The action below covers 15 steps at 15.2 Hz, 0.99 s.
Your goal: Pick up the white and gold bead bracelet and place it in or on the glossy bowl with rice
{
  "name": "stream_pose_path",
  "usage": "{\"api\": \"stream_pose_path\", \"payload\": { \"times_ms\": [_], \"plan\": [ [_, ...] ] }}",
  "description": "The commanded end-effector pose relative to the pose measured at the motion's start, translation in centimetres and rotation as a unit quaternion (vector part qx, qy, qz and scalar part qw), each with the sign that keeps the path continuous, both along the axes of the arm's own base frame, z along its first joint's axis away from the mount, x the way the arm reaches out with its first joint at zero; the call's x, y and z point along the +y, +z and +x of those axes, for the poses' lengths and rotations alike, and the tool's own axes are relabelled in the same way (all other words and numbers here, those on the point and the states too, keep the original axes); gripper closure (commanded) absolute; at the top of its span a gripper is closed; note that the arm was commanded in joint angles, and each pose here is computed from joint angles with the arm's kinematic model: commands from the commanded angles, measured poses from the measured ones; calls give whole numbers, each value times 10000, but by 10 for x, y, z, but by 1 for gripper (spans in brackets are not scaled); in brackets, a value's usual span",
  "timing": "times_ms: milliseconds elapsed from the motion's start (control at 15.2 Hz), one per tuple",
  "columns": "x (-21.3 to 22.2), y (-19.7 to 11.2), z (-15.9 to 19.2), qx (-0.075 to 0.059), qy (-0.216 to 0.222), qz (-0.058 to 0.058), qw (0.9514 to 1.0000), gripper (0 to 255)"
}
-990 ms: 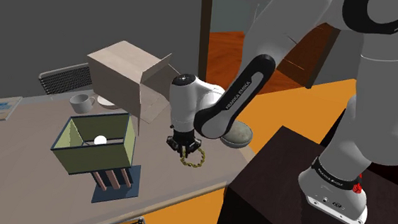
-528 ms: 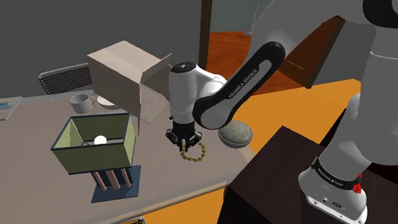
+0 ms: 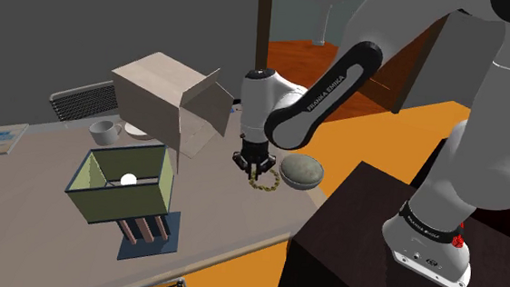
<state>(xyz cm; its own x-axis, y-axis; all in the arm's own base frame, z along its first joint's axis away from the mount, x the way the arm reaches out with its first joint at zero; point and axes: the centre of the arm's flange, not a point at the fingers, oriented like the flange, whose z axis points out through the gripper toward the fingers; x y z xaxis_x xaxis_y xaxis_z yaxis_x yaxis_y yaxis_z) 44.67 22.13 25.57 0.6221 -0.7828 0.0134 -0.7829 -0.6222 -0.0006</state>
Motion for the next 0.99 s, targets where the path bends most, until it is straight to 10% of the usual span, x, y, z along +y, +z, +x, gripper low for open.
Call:
{"api": "stream_pose_path", "payload": {
  "times_ms": [0,924],
  "plan": [
    [-29,1,-4,0,8,2,10000,255],
    [-216,8,-14,0,8,2,10000,255]
  ]
}}
